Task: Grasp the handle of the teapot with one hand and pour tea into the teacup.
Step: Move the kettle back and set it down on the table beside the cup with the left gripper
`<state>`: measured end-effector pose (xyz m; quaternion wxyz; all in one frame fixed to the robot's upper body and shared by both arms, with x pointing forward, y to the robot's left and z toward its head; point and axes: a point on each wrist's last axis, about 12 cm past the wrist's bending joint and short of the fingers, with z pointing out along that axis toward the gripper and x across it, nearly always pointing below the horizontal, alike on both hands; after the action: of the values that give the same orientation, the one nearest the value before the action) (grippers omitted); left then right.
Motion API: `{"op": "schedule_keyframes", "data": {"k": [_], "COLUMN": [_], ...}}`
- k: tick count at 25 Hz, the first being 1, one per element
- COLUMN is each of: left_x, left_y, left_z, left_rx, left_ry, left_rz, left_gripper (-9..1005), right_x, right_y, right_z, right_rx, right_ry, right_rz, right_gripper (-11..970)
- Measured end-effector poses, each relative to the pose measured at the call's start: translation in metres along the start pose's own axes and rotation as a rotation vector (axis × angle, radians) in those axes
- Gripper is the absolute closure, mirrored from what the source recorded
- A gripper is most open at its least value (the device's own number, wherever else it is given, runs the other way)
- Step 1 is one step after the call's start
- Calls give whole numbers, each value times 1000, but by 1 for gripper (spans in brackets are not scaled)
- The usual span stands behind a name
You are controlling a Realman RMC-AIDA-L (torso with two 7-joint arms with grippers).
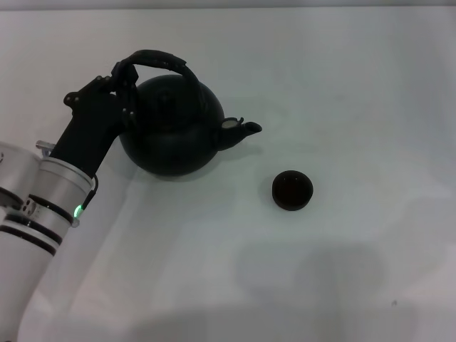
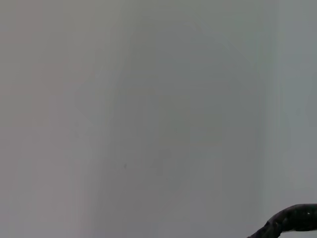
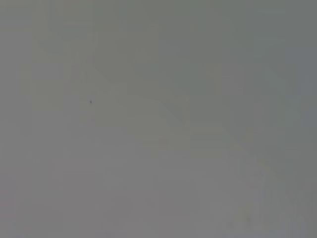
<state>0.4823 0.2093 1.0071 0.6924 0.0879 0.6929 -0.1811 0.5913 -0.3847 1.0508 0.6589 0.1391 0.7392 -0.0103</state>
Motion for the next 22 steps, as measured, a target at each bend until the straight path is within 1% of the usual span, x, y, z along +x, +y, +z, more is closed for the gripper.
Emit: {"op": "schedule_keyframes", "data": {"k": [9, 22], "left_x": [4, 5], "left_y": [4, 8], "left_z": [-5, 0], "left_rx": [-15, -9], "left_ry": [26, 51], "left_rz": [7, 35], "left_gripper": [868, 852], "right_x": [1, 1], "right_y": [0, 0], "right_z": [-1, 0], "right_rx": [1, 0], "right_ry": [2, 1], "right_rz": [1, 2], "right_gripper": [115, 115]}}
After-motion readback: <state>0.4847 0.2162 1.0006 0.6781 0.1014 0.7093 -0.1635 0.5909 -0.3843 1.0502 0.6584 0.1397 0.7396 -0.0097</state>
